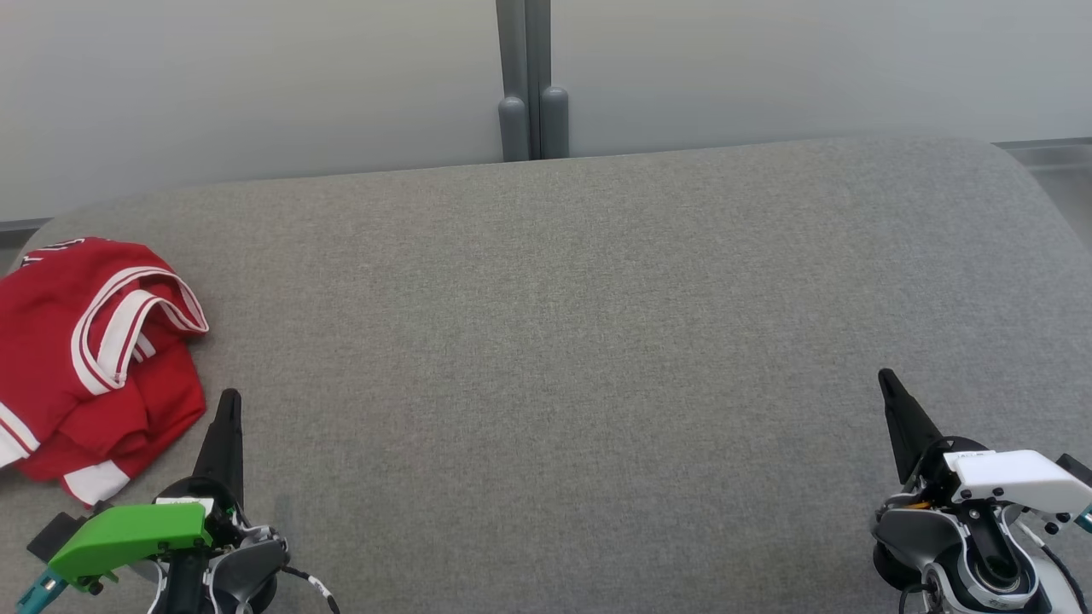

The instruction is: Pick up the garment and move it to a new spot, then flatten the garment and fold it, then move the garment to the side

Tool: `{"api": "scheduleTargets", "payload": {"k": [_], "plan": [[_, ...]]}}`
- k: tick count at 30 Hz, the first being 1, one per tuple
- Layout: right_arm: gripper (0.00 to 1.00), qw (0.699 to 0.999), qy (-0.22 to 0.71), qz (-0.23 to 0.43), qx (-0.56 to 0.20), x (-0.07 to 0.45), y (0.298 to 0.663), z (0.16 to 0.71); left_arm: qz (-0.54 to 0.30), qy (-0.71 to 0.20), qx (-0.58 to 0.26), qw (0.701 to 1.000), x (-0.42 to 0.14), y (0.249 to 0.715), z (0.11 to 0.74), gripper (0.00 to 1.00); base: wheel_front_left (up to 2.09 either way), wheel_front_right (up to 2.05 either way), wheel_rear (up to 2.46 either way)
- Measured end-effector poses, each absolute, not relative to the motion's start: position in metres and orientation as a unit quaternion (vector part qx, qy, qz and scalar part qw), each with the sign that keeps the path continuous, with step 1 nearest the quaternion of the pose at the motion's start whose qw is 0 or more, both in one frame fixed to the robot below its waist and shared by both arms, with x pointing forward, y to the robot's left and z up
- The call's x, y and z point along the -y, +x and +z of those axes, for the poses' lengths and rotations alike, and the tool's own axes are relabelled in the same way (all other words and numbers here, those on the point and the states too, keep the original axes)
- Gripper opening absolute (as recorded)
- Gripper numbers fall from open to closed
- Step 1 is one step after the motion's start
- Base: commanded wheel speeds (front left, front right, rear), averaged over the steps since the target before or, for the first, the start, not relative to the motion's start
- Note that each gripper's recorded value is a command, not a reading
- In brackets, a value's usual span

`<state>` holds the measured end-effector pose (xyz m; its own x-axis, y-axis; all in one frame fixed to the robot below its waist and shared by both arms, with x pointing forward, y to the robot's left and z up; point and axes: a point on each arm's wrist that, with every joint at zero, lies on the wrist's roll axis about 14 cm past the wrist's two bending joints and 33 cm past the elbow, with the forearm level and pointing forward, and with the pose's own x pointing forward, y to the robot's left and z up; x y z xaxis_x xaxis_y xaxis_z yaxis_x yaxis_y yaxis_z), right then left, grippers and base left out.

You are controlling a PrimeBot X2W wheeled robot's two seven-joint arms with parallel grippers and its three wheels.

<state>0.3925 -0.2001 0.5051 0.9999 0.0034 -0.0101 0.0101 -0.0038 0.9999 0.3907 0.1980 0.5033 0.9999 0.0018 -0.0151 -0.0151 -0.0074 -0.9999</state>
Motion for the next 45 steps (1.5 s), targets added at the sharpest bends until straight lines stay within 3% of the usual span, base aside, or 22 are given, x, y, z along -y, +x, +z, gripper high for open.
{"api": "scheduleTargets", "payload": {"k": [29,30,38,45], "plan": [[0.00,0.706,0.708,-0.002,-0.005,0.200,0.392,0.505,0.006,-0.710,-0.005,0.704,-0.198,0.391,0.503,0.00,0.00,0.00,0.00],[1.00,0.706,0.708,-0.002,-0.005,0.200,0.392,0.505,0.006,-0.710,-0.005,0.704,-0.198,0.391,0.503,1.00,0.00,0.00,0.00],[1.00,0.698,0.714,-0.041,-0.042,0.195,0.376,0.469,0.048,-0.713,-0.044,0.698,-0.195,0.373,0.465,1.00,0.00,0.00,0.00],[1.00,0.715,0.697,-0.039,-0.039,0.191,0.378,0.472,0.055,-0.702,-0.038,0.709,-0.194,0.374,0.465,1.00,0.00,0.00,0.00]]}}
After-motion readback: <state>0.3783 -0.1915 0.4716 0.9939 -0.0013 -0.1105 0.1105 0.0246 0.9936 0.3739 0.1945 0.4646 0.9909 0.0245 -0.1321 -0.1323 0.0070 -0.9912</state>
